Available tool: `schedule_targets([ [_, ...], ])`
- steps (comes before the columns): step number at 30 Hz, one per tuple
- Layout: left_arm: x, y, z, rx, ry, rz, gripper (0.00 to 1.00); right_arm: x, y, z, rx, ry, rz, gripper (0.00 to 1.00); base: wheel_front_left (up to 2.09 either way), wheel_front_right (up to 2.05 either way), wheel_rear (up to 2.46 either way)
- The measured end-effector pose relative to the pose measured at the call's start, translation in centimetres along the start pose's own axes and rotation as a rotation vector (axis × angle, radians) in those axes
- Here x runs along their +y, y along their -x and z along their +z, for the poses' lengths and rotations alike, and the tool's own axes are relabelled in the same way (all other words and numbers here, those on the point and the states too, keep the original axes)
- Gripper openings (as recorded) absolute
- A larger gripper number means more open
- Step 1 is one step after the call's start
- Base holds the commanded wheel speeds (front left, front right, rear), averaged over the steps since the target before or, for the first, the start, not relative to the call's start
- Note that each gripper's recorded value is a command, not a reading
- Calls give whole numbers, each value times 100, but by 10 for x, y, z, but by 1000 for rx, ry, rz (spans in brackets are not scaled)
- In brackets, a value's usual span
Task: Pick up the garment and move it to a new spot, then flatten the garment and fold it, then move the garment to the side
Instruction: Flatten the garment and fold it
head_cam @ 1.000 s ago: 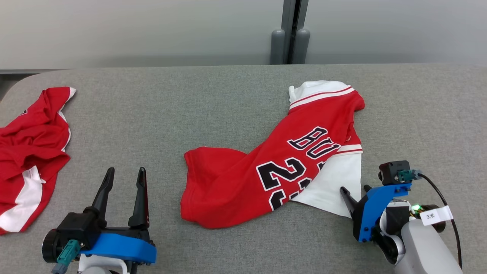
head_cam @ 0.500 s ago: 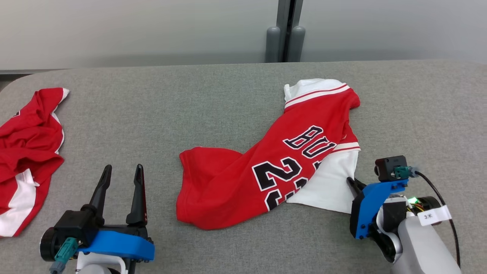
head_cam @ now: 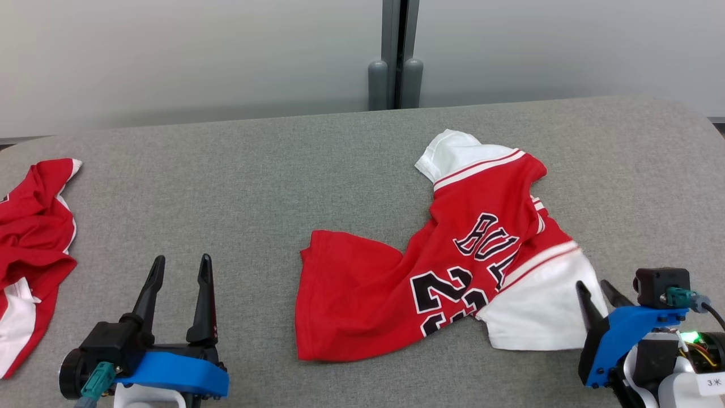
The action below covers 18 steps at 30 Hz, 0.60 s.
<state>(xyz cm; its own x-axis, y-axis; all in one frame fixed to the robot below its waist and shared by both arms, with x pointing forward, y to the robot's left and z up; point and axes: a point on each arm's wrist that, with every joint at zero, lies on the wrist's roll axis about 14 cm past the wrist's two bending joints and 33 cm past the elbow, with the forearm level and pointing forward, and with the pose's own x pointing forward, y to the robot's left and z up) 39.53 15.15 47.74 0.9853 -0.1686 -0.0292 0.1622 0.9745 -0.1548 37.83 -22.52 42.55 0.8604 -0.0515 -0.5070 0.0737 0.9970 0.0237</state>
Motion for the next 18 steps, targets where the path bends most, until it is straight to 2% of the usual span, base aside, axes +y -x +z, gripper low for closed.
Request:
schedule_targets([
  [10,-1,9,2,-3,-4,0,100,3,26,49,-335,8,9,100,0,0,0],
  [18,2,18,2,-1,-9,14,100,17,46,71,-515,1,56,100,0,0,0],
])
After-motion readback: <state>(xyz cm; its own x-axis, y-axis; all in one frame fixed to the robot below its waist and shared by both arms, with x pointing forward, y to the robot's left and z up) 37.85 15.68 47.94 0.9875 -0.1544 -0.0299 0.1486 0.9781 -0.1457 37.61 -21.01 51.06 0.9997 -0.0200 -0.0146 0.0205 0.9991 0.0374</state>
